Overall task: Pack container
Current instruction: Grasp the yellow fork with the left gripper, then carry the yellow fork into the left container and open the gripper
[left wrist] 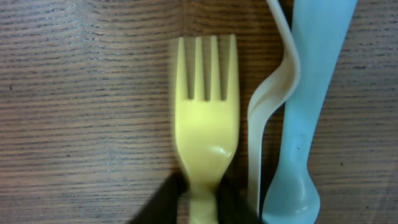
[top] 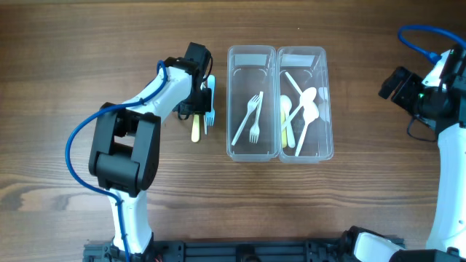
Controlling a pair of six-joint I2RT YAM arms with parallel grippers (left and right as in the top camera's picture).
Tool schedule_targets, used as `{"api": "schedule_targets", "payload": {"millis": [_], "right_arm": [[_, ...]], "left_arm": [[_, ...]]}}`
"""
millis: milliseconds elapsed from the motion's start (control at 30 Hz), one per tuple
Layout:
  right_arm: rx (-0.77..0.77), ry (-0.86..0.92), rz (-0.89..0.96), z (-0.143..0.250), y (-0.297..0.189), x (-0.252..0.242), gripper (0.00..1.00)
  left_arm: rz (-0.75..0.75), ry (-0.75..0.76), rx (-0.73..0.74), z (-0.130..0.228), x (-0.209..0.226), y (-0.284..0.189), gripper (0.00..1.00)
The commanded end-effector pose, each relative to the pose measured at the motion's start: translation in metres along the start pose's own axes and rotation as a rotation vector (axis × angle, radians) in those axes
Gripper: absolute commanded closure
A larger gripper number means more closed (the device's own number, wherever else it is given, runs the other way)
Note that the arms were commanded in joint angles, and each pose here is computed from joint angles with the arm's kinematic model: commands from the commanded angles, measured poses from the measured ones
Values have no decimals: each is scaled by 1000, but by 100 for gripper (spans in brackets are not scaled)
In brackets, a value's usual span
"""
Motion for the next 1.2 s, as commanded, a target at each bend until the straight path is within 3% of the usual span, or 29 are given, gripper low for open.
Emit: {"api": "schedule_targets", "payload": {"millis": [0, 67, 267, 433, 633, 767, 1000, 1167], "right_arm": [[6, 3, -7, 1, 2, 0, 0], [6, 3, -7, 1, 2, 0, 0], [6, 3, -7, 1, 2, 0, 0], [6, 3, -7, 1, 2, 0, 0], [6, 3, -7, 1, 2, 0, 0], [6, 3, -7, 1, 2, 0, 0], [6, 3, -7, 1, 2, 0, 0], [6, 3, -7, 1, 2, 0, 0]], "left_arm": [[-15, 19, 46, 6, 5, 16, 89], [-16, 19, 50, 6, 5, 16, 96], [-11, 40, 21, 1, 5, -16, 96], [73, 44, -156, -16, -5, -122, 96], [308, 89, -293, 26, -62, -211, 96], [359, 124, -289, 44, -110, -200, 96], [290, 133, -179, 43, -154, -106, 95], [294, 141, -182, 40, -157, -107, 60]]}}
Point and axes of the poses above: each gripper's point midway between its finger pads, its own y axis out along the fingers, its own x axis along the line the jaws close on, z = x × y, the point moved 4 cm from there along -y, back along the fingers, and after that the axes turned 13 degrees about -y, right-handed, at the moved point
